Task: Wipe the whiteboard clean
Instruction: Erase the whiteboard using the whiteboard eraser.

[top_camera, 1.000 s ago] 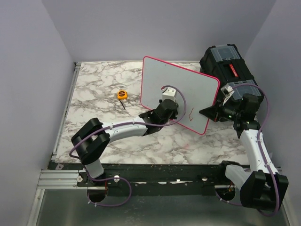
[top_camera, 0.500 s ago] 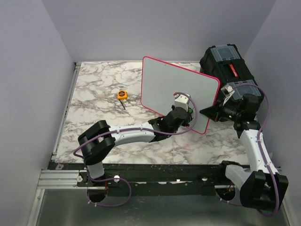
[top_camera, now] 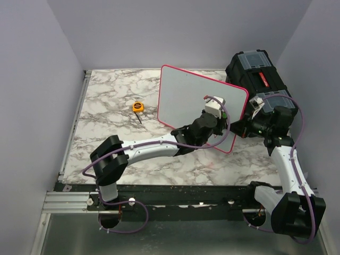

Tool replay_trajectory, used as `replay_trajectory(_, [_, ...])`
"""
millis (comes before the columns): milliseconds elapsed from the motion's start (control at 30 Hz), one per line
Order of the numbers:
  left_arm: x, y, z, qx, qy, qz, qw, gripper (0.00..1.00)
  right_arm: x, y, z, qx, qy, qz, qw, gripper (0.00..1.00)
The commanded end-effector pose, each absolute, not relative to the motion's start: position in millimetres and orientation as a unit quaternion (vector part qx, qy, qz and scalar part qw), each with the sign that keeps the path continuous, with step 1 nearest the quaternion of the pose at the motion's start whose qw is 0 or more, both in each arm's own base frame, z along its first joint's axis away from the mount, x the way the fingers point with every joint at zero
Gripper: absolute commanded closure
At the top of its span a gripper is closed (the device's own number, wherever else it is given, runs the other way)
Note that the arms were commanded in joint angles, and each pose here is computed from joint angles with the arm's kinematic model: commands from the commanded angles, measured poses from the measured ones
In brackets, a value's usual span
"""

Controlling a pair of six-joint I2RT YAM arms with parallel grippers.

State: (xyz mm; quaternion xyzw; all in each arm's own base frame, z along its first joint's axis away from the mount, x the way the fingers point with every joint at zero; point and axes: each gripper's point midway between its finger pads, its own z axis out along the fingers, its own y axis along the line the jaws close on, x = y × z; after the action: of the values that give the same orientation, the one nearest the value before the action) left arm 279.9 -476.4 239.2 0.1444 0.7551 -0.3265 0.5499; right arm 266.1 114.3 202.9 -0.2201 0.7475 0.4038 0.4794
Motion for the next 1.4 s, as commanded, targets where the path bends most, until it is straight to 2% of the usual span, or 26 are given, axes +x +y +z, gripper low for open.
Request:
replay_trajectory(0, [263, -481, 172, 0.177, 0.789, -0.315, 0.497, 1.00, 246, 133, 227, -0.276, 0.702, 0.450, 0.478, 1.00])
replay_trajectory(333, [242, -445, 109, 0.164, 0.828, -0.269, 0.463, 1.00, 246, 133, 227, -0.277, 0.701, 0.450, 0.478, 1.00])
replay_trajectory(600, [256, -415, 80, 0.127, 0.853, -0.202, 0.464, 1.00, 245, 133, 227, -0.278, 0.700, 0.450, 0.479, 1.00])
replay_trajectory(1033, [347, -365, 179, 0.047, 0.787, -0.177, 0.589, 1.00, 245, 133, 228, -0.278, 0.699, 0.451, 0.479, 1.00])
replay_trajectory(1167, [346, -377, 189, 0.049, 0.771, -0.211, 0.599, 1.00, 245, 133, 227, -0.278, 0.700, 0.453, 0.477, 1.00])
replay_trajectory(1367, [315, -429, 184, 0.083, 0.748, -0.285, 0.594, 1.00, 245, 133, 227, -0.278, 0.700, 0.453, 0.477, 1.00])
